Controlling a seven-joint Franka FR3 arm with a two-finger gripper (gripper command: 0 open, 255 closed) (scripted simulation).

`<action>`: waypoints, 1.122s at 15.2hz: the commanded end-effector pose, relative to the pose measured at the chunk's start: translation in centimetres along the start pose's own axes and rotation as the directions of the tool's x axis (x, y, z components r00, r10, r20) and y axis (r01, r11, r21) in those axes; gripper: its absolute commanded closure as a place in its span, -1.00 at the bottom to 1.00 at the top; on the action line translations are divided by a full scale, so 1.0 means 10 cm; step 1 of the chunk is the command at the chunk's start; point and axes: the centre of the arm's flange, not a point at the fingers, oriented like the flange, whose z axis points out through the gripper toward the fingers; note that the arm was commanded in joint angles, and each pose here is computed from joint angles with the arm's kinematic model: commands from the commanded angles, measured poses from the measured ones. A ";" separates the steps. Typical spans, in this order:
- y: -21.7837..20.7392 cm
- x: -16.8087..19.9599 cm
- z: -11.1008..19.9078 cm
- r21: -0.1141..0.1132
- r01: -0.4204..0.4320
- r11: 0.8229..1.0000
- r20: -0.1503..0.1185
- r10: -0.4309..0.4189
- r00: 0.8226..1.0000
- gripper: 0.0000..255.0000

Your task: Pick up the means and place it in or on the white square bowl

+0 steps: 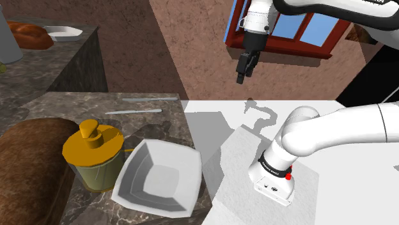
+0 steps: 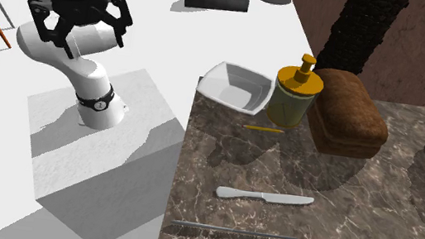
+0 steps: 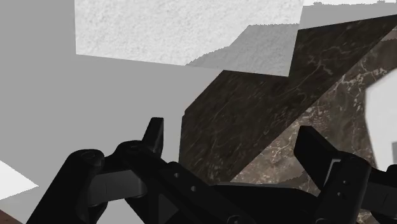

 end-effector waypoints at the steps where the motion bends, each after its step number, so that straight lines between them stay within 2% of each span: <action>1: 0.00 0.00 0.00 0.000 0.000 1.000 0.000 0.000 1.000 -1.00; 5: 0.05 0.48 0.19 -0.011 0.108 0.994 -0.006 -0.108 0.994 -1.00; 9: 0.06 0.95 0.38 -0.023 0.214 0.976 -0.010 -0.215 0.977 -1.00; 13: 0.02 1.43 0.57 -0.035 0.318 0.947 -0.013 -0.319 0.948 -1.00; 17: -0.08 1.91 0.76 -0.047 0.418 0.907 -0.015 -0.419 0.908 -1.00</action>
